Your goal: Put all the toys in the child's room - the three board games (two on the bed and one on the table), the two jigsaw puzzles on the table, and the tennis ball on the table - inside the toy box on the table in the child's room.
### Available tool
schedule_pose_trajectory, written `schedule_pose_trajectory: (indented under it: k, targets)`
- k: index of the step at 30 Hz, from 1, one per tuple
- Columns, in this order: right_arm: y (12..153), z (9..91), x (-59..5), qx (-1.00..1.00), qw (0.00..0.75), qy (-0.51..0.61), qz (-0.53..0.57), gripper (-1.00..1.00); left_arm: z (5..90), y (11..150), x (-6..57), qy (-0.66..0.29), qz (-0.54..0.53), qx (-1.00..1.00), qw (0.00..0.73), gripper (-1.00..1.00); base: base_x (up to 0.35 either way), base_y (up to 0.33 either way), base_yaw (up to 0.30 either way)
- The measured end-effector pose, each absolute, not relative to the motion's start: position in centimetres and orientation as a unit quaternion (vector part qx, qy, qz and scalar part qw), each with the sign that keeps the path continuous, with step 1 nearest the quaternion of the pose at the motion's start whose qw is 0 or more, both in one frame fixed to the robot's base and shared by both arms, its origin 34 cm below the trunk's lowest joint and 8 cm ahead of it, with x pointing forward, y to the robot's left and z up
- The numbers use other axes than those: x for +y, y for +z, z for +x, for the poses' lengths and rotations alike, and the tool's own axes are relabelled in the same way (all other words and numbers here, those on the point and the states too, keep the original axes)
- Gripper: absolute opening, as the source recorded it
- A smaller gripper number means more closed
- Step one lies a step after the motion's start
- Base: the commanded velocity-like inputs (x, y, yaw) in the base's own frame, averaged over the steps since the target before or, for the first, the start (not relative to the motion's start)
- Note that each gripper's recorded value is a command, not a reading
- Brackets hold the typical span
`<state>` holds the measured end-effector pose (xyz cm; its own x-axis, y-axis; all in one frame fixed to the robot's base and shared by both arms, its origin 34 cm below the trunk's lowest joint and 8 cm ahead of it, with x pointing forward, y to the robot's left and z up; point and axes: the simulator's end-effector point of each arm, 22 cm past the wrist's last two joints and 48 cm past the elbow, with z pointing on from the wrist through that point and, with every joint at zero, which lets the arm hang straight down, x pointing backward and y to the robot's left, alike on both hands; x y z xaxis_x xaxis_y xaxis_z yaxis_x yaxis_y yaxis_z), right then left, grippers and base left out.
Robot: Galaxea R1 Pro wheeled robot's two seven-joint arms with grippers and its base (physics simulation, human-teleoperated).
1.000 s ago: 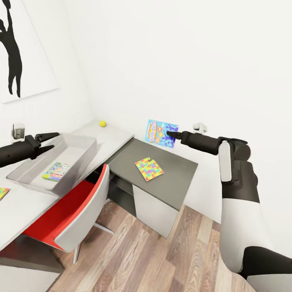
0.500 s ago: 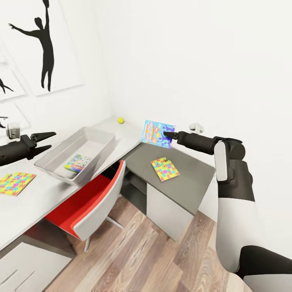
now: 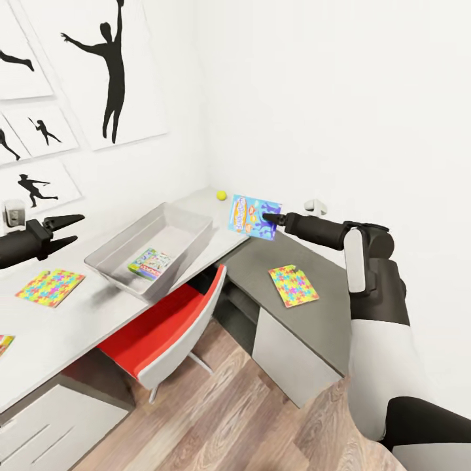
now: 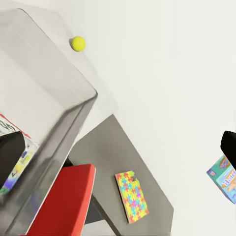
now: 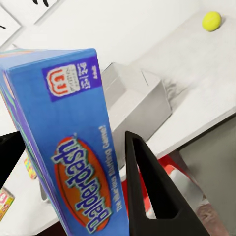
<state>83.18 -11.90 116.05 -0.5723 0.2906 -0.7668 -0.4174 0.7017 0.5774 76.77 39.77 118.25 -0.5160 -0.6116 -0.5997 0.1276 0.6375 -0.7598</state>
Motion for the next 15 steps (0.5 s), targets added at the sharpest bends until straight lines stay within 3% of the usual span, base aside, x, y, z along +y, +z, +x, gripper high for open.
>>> schedule_pose_trajectory:
  k: [15]
  targets:
    - [115.24,83.33,-11.92,0.802,0.456,0.384,-0.038,-1.00,76.92,117.65,40.24,-0.388,-0.158,0.780,0.465,1.00,0.319,0.000,0.234]
